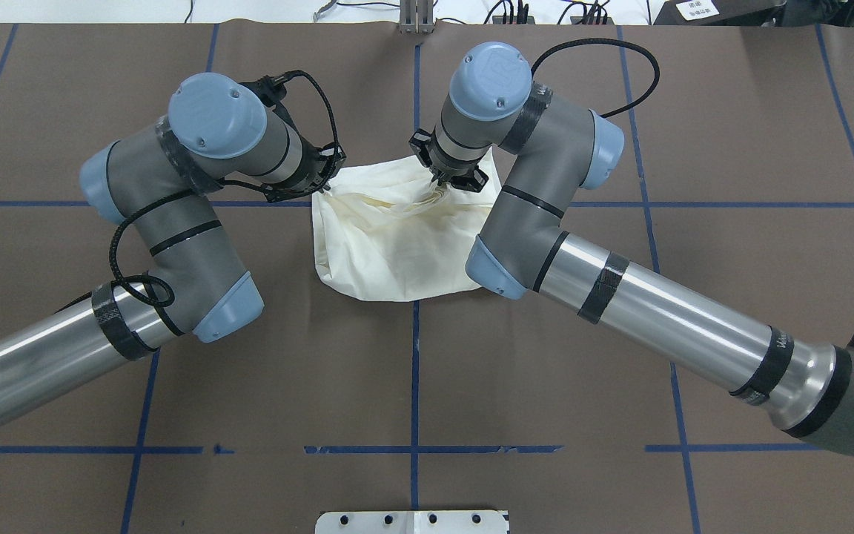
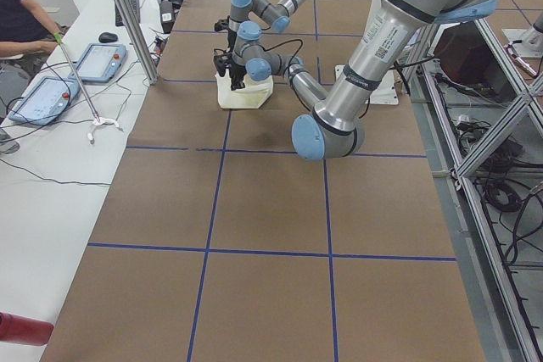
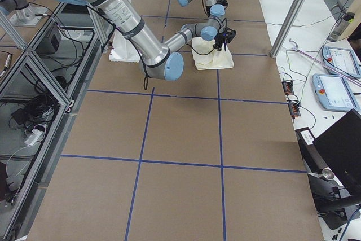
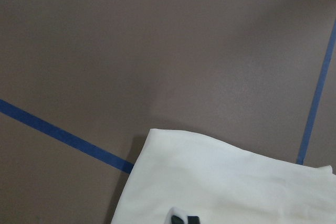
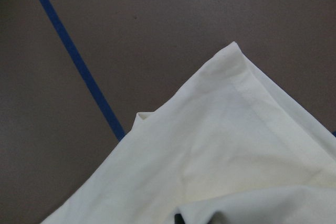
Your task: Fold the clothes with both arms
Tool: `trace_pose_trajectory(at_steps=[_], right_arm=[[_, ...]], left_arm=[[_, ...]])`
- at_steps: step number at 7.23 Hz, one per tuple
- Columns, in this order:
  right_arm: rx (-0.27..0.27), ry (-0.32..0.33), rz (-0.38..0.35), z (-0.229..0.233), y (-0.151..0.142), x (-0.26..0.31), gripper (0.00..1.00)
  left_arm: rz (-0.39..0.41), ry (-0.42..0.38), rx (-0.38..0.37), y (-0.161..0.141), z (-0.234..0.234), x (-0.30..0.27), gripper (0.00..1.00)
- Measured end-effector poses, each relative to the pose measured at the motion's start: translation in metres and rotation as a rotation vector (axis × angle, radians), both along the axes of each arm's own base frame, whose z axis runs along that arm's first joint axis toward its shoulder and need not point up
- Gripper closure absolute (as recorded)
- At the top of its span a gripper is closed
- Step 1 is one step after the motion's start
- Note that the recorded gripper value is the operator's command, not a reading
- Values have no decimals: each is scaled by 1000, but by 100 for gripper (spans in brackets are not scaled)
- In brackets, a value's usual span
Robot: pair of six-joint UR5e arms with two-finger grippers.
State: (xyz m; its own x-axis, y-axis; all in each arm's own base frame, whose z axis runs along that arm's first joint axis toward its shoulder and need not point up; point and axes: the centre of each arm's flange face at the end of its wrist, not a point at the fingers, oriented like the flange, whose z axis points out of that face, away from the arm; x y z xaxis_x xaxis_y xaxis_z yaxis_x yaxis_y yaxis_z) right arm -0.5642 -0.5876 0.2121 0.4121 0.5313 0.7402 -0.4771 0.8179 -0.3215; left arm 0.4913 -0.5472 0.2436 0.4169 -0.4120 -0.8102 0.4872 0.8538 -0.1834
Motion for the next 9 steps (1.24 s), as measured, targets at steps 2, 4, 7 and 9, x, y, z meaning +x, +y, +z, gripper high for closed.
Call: trace_pose_trajectory(at_steps=[2,4,7,9], right_arm=[[1,-5,9,0,-9,7,0],[3,-10,6,2,-32,32,0],[-1,-53,-62,-19,-40,52,0],[-15,21,-134,-26,-11,16,0]], left_arm=[[-17,-22,-12,-18,-1,14,1],[-64,-71,15,-58,9,-2,1],[-44,-117,48,-114,30,-68,1],[0,-129,68,-117,43,-81,1]])
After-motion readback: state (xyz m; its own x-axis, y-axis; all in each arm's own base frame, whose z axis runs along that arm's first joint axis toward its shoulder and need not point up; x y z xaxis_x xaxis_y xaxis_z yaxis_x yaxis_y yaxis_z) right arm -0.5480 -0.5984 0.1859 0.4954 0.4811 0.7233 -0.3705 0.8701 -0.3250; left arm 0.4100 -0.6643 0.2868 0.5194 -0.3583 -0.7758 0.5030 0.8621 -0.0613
